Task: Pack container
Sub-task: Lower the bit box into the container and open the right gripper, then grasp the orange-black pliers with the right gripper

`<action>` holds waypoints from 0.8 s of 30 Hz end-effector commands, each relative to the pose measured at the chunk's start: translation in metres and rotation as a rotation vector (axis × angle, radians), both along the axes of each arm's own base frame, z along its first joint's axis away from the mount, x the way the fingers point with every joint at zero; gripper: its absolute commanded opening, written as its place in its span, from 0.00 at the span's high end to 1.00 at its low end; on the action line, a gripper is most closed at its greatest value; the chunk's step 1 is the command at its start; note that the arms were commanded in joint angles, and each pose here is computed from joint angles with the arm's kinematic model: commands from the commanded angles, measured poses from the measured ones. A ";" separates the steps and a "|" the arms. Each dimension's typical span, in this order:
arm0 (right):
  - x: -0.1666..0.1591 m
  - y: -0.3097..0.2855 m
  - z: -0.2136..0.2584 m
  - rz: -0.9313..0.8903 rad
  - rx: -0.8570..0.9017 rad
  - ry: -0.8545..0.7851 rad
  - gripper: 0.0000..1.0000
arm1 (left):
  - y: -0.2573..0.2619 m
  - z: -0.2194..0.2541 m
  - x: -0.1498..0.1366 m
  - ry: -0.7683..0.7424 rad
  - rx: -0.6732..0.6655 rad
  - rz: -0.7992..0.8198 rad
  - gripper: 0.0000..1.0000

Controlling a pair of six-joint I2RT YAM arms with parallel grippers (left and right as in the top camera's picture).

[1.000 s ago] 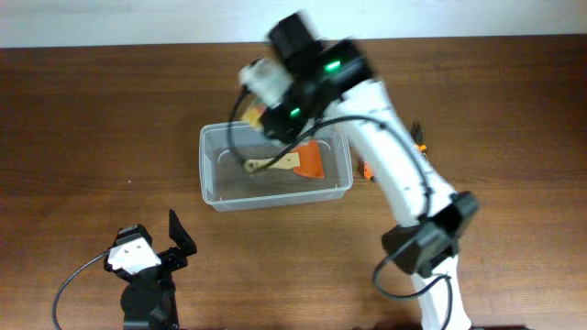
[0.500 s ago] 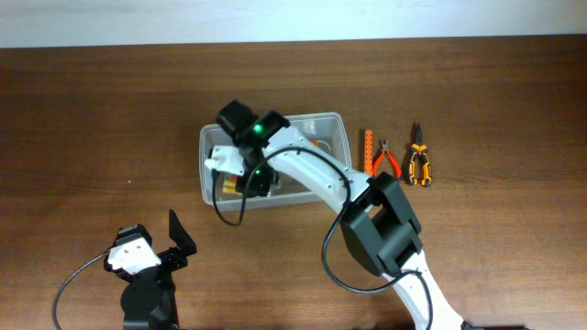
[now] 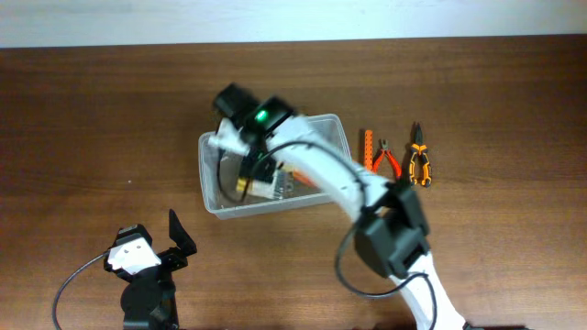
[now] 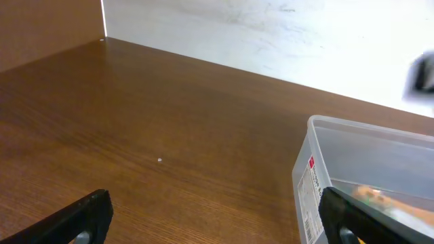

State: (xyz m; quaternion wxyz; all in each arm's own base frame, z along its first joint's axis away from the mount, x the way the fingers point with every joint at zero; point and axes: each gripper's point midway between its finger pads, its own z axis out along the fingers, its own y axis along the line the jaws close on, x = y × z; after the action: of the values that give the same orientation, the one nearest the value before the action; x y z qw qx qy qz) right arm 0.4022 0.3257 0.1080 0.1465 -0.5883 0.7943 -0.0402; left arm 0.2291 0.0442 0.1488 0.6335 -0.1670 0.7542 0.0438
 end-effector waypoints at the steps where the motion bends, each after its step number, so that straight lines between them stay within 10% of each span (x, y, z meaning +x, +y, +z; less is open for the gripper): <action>1: 0.009 -0.021 0.106 -0.098 0.273 -0.036 0.01 | 0.000 -0.001 0.000 0.005 0.009 -0.002 0.01; 12: 0.075 -0.221 0.137 -0.737 0.424 -0.010 0.01 | 0.000 -0.001 0.000 0.005 0.009 -0.002 0.01; 24: 0.044 -0.365 -0.010 -1.402 0.352 0.362 0.08 | 0.000 -0.001 0.000 0.005 0.009 -0.002 0.01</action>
State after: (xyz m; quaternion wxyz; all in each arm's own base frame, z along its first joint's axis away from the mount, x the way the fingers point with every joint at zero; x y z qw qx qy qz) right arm 0.4614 -0.0413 0.1370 0.1026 0.0429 0.9907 0.0783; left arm 0.2291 0.0442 0.1488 0.6335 -0.1670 0.7542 0.0438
